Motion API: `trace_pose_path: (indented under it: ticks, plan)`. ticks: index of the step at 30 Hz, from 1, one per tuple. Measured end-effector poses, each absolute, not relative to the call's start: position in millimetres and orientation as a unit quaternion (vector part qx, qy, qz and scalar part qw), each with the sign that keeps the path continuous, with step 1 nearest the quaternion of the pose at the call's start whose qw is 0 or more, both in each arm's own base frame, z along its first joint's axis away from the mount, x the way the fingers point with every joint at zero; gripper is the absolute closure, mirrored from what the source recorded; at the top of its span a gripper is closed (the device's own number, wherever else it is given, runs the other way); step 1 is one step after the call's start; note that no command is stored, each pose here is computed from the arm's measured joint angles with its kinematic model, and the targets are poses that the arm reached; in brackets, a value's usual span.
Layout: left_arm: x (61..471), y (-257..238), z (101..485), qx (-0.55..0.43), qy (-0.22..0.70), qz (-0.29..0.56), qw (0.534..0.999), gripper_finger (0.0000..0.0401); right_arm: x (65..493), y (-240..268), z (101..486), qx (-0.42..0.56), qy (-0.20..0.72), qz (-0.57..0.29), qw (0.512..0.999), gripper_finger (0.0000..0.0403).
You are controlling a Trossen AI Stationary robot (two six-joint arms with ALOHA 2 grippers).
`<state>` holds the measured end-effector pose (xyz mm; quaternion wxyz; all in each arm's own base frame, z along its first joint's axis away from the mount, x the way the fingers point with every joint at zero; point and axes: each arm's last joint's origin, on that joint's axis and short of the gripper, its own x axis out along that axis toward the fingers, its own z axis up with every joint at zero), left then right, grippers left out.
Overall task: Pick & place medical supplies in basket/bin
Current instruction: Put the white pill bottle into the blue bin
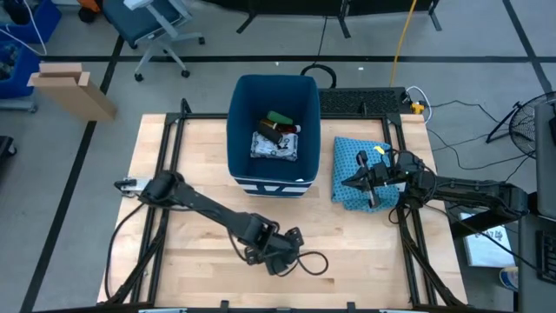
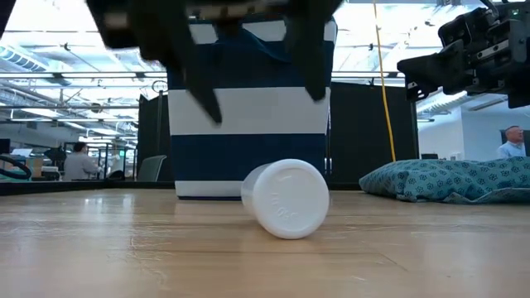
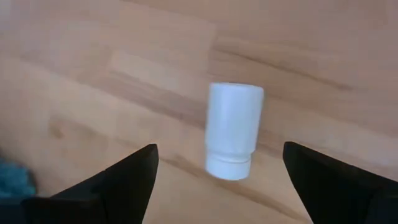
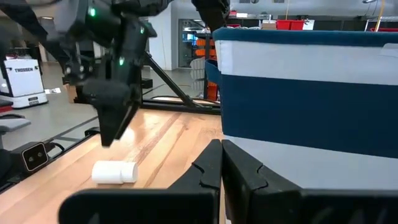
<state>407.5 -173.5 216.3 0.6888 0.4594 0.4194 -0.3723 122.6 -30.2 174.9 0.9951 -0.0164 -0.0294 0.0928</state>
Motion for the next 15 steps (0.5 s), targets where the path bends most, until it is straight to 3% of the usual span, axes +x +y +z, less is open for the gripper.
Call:
trace_pose_path:
  ticks: [7,15]
  plan:
    - [416.2,-170.0,189.0,0.523,0.402,-0.422,0.621,0.0050,123.0,-30.3,172.2,-0.013,-0.017,0.093,0.995,0.0403]
    - [422.6,-170.4,170.2,0.548,0.382,-0.453,0.591,0.0050,123.6,-30.5,170.2,-0.008,-0.008,0.093,0.996,0.0403]
